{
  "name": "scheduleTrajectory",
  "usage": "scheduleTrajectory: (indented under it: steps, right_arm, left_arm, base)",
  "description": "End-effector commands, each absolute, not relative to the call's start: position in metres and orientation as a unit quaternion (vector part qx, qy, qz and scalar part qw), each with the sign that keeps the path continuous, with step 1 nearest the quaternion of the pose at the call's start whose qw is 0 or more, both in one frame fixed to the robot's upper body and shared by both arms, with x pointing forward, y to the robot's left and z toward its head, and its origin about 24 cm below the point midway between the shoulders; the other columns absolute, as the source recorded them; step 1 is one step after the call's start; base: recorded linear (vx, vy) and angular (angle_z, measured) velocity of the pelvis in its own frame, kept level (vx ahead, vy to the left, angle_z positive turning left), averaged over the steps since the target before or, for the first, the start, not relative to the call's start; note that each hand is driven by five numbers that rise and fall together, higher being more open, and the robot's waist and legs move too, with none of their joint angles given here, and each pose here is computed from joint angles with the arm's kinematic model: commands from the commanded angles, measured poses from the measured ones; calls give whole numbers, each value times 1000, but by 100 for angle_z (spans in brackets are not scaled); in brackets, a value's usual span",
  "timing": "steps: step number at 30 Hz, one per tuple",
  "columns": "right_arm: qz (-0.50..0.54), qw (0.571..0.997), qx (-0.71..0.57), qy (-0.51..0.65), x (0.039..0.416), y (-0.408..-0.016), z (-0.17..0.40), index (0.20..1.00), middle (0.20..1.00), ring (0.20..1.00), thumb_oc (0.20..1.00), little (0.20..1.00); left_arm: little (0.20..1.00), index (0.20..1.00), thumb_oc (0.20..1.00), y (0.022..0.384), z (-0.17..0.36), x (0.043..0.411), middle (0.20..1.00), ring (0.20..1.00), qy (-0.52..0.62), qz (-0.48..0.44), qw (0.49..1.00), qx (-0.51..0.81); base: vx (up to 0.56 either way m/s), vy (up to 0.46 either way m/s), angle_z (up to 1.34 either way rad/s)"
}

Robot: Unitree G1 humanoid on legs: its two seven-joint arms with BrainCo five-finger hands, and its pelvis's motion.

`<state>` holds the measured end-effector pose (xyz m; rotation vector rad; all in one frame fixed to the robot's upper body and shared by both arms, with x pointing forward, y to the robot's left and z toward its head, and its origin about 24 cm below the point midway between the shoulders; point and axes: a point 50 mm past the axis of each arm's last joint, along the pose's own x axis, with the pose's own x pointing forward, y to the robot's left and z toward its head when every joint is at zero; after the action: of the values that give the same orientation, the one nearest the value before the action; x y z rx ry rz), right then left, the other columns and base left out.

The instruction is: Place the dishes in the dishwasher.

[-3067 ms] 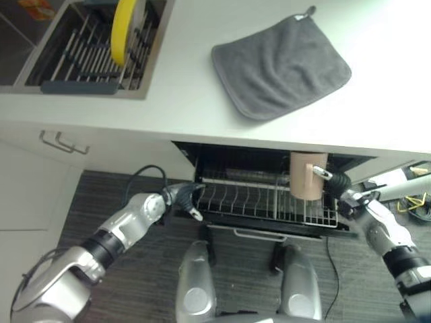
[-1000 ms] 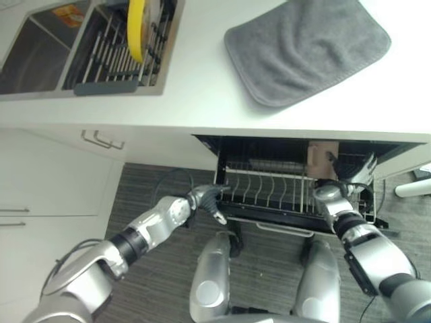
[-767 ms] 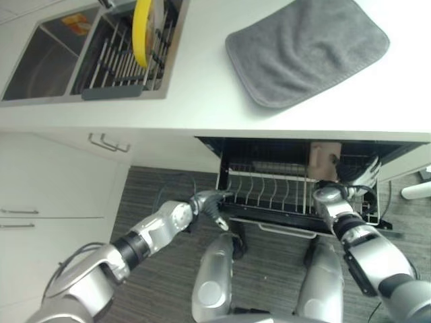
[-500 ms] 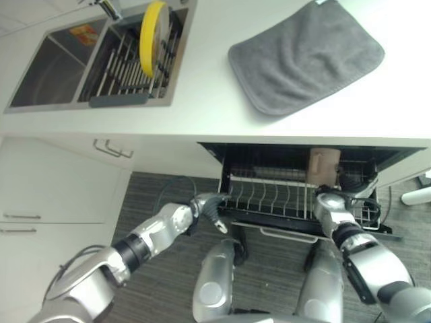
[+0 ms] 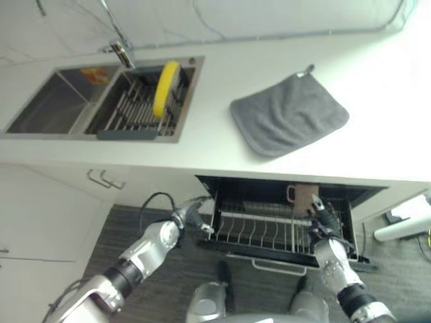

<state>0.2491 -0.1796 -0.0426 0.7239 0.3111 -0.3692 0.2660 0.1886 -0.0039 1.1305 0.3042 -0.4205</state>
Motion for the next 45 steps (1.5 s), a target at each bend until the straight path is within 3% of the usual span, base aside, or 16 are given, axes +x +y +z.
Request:
scheduleTrajectory:
  steps: [1, 5, 9, 11, 14, 17, 25, 28, 29, 31, 39, 45]
  right_arm:
    - [-145, 904, 387, 114, 262, -167, -22, 1000, 1000, 1000, 1000, 1000]
    - [-115, 900, 399, 129, 251, -162, -19, 1000, 1000, 1000, 1000, 1000]
    - [-93, 911, 383, 121, 239, -168, -11, 1000, 1000, 1000, 1000, 1000]
    - [-90, 915, 375, 122, 232, -177, -7, 1000, 1000, 1000, 1000, 1000]
    - [-74, 920, 362, 131, 220, -190, -5, 1000, 1000, 1000, 1000, 1000]
    - [-24, 932, 324, 159, 202, -203, -2, 1000, 1000, 1000, 1000, 1000]
    - [32, 963, 237, 126, 176, -232, 26, 1000, 1000, 1000, 1000, 1000]
    - [86, 983, 147, 64, 178, -228, 49, 1000, 1000, 1000, 1000, 1000]
    - [138, 990, 20, -19, 180, -222, 76, 1000, 1000, 1000, 1000, 1000]
    - [156, 985, -12, -70, 178, -221, 95, 1000, 1000, 1000, 1000, 1000]
    - [152, 947, -4, -282, 182, -211, 145, 1000, 1000, 1000, 1000, 1000]
    - [156, 931, -29, -328, 199, -195, 161, 1000, 1000, 1000, 1000, 1000]
  left_arm:
    - [1000, 1000, 1000, 185, 22, 279, 1000, 1000, 86, -179, 836, 512]
    - [1000, 1000, 1000, 189, 30, 269, 1000, 1000, 76, -165, 911, 370]
    - [1000, 1000, 1000, 195, 39, 253, 1000, 1000, 71, -180, 945, 265]
    - [1000, 1000, 1000, 196, 43, 241, 1000, 1000, 68, -230, 950, 198]
    - [1000, 1000, 1000, 190, 44, 222, 1000, 1000, 90, -327, 936, 93]
    - [1000, 1000, 1000, 187, 47, 197, 1000, 1000, 123, -441, 889, 6]
    - [1000, 1000, 1000, 204, 99, 190, 1000, 1000, 38, -486, 872, -45]
    - [1000, 1000, 1000, 203, 121, 196, 1000, 1000, -26, -479, 874, -77]
    - [1000, 1000, 1000, 204, 133, 200, 1000, 1000, -61, -475, 872, -101]
    - [1000, 1000, 1000, 208, 139, 203, 1000, 1000, -94, -460, 875, -121]
    - [1000, 1000, 1000, 217, 151, 219, 1000, 1000, -213, -327, 911, -131]
    - [1000, 1000, 1000, 217, 153, 225, 1000, 1000, -265, -213, 938, -61]
  base:
    - [85, -7, 5]
    - [85, -28, -2]
    - [40, -43, 0]
    - [46, -50, 3]
    - [44, -44, 3]
    - [43, -22, -3]
    - [29, -11, -14]
    - [27, -3, -19]
    - [13, 9, -8]
    - [18, 37, -22]
    - [25, 26, -15]
    - [5, 5, -1]
